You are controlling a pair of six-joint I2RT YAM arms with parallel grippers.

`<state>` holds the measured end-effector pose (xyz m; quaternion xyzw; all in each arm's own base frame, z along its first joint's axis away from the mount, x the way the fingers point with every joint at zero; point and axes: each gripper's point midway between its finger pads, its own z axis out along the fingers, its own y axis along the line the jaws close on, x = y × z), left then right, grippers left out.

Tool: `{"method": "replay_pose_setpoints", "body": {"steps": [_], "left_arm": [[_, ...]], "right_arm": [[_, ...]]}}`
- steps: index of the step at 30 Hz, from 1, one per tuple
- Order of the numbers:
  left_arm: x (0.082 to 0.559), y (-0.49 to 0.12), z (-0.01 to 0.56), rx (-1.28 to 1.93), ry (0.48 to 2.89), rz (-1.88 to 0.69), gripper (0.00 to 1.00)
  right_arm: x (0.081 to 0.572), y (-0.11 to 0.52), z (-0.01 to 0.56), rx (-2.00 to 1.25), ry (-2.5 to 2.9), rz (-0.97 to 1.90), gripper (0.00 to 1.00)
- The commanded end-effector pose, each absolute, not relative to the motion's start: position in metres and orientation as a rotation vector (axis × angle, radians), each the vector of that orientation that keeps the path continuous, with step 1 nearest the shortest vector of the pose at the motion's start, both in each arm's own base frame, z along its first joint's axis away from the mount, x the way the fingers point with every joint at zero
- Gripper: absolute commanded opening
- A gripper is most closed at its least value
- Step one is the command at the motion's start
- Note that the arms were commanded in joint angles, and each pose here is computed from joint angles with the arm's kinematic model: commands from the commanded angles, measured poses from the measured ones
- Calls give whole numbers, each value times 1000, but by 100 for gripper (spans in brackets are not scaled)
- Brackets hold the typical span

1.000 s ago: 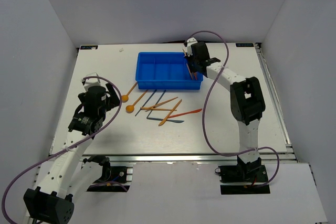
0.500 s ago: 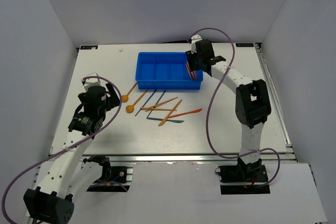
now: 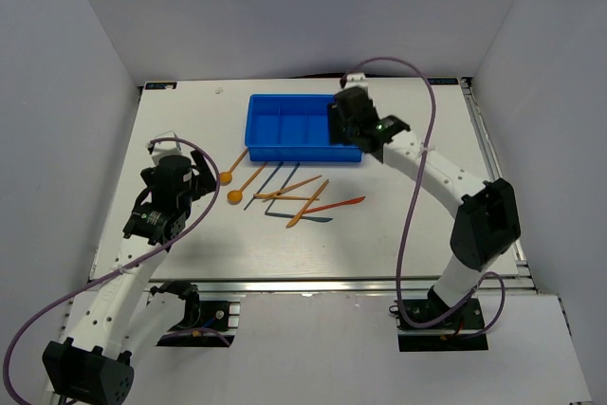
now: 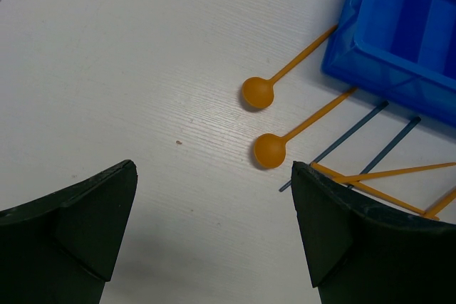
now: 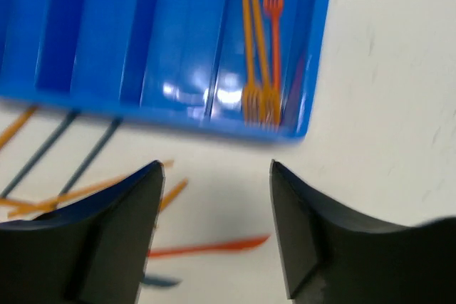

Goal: Sort the eating utensils into containers

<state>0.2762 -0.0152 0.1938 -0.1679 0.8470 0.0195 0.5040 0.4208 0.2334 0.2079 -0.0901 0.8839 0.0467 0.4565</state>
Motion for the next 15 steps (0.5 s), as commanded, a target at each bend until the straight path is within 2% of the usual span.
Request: {"method": "replay_pose_setpoints", "body": {"steps": [1,3,4,6,10,14,15], "left_arm": [[276,-13,200,-411,2021,53,98],[276,-13,200,-412,2024,56,98],[276,-13,200,-413,2023,55,98],[276,-13,200,-413,2025,56,98],[275,-13,202,-414,2014,50,98],[275,-15,203,-408,2015,39,98],[276,-19,201,-388,2022,15,98]], "right_arm": [[362,221,168,21,2273,-14,73],[345,231,149,71,2295,66,74],[333,243,134,64,2320,156,83],[320,253,122,98,2361,232,84],[301,263,107,227,2352,192,83],[296,275,100,305,2339,147,72],[298,278,103,331,2332,150,67]]}}
